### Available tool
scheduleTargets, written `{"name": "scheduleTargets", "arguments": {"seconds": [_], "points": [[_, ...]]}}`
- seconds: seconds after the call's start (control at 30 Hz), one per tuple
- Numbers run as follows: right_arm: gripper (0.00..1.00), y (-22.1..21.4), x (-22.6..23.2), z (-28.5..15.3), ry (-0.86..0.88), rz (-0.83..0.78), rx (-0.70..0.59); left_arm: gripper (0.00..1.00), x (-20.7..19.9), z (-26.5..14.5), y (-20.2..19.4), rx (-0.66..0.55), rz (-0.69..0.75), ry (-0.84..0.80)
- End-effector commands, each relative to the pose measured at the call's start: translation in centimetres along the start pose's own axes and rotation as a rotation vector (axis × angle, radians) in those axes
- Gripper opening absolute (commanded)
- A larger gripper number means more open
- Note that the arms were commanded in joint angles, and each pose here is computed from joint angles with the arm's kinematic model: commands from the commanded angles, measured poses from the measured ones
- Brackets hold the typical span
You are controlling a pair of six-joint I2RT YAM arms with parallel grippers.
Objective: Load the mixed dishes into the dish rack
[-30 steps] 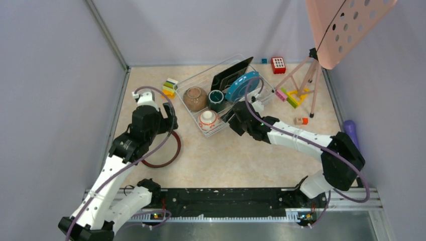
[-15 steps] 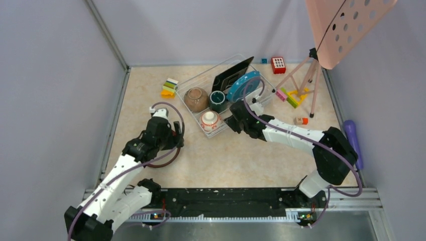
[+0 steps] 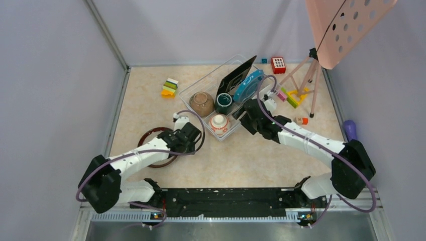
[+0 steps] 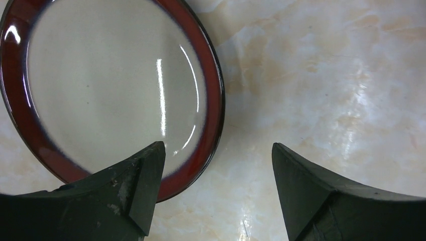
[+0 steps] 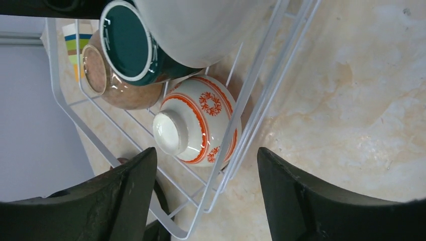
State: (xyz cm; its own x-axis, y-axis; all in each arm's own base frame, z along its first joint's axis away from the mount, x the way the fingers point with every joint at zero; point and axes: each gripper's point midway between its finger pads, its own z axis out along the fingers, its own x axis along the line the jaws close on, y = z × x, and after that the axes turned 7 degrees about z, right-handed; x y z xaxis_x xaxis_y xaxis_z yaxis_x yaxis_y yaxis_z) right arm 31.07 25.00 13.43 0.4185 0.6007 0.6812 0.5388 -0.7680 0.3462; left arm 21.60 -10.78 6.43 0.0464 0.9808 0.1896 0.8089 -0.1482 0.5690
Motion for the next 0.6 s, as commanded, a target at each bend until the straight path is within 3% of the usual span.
{"name": "scheduleTargets", "arguments": {"seconds": [0.0,0.2,0.4,0.47,0.57], "points": [[0.74,2.0,2.1,-2.0,0.099,-0.022,-0.05,0.82,0.8,1.0,0.4,-0.004,-0.071,0.119],[0.74,2.9,2.2,-3.4,0.147,-0.004,-0.071,0.79,0.8,3.1,-1.6,0.081,-0.082,0.193],[0.73,3.4,2.1,-4.3,0.16,0.004,-0.079,0.57,2.5,3.9,-3.0,0.151,-0.156,0.264],[0.73,3.5,2.2,-4.6,0.167,0.007,-0.081,0.42,2.8,4.0,-3.2,0.163,-0.187,0.262],[0.73,3.6,2.1,-5.0,0.175,0.009,-0.081,0.0,3.1,3.6,-2.5,0.149,-0.182,0.273]]}}
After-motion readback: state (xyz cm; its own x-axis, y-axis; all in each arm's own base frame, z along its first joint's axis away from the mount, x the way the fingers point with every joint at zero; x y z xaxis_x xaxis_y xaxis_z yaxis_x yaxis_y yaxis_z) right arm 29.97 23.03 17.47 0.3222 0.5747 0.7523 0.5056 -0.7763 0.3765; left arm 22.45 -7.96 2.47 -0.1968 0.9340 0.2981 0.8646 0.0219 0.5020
